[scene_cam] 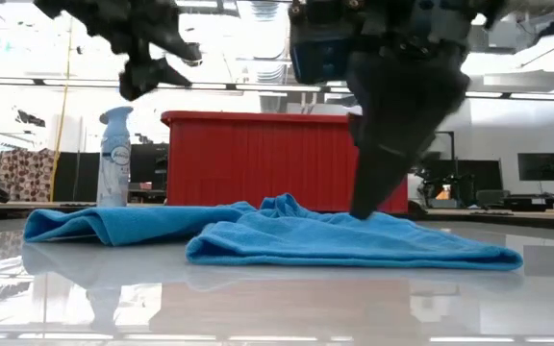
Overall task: Fold laundry
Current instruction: Fold the blue shorts
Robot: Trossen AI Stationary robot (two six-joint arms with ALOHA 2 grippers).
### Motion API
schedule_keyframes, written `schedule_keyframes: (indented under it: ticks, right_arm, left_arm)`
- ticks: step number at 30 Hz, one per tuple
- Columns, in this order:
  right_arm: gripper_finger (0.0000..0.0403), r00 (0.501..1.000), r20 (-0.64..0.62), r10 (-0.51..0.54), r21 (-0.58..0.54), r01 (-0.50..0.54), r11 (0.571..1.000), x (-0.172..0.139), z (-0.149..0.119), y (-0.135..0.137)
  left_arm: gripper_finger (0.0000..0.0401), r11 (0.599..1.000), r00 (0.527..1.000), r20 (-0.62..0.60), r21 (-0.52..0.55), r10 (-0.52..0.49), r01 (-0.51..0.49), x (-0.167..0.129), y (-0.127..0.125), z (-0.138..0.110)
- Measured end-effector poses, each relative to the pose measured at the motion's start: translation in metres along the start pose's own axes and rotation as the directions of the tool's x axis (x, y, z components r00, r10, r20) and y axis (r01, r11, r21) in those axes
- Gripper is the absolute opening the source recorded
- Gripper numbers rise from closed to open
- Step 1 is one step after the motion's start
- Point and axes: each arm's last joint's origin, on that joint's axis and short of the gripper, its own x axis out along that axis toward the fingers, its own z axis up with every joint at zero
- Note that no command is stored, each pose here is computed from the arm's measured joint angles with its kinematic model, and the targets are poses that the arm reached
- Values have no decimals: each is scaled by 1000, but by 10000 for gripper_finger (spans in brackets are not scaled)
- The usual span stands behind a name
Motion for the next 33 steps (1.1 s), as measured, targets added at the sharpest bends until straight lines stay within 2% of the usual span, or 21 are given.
schedule_keyframes:
  ticks: [3,7,16,21,24,28,30,33]
  right_arm:
    - [132,1000,16,18,5,-18,1000,-4,7,2]
    - [132,998,35,50,12,-51,999,-10,17,6]
    - [132,995,68,77,13,-78,997,-20,28,13]
    - [132,993,69,94,66,-98,993,-21,30,11]
    - [132,987,84,134,98,-142,985,-26,45,1]
    - [132,974,187,129,88,-147,985,-43,83,-27]
    - [132,965,240,110,44,-124,991,-52,100,-43]
    - [132,947,318,44,-29,-36,999,-64,121,-67]
  left_arm:
    - [174,1000,996,84,-15,12,-11,-22,-2,3]
    - [174,999,990,130,-21,45,-43,-41,-2,1]
    - [174,988,987,78,-73,140,-134,-51,4,-10]
    - [174,988,988,64,-77,137,-132,-49,3,-13]
    - [174,991,990,70,-76,118,-113,-50,1,-13]
    - [174,993,992,75,-78,98,-92,-54,-2,-14]
    - [174,993,993,77,-76,94,-88,-55,-2,-14]
    - [174,992,990,90,-74,109,-103,-55,-2,-14]
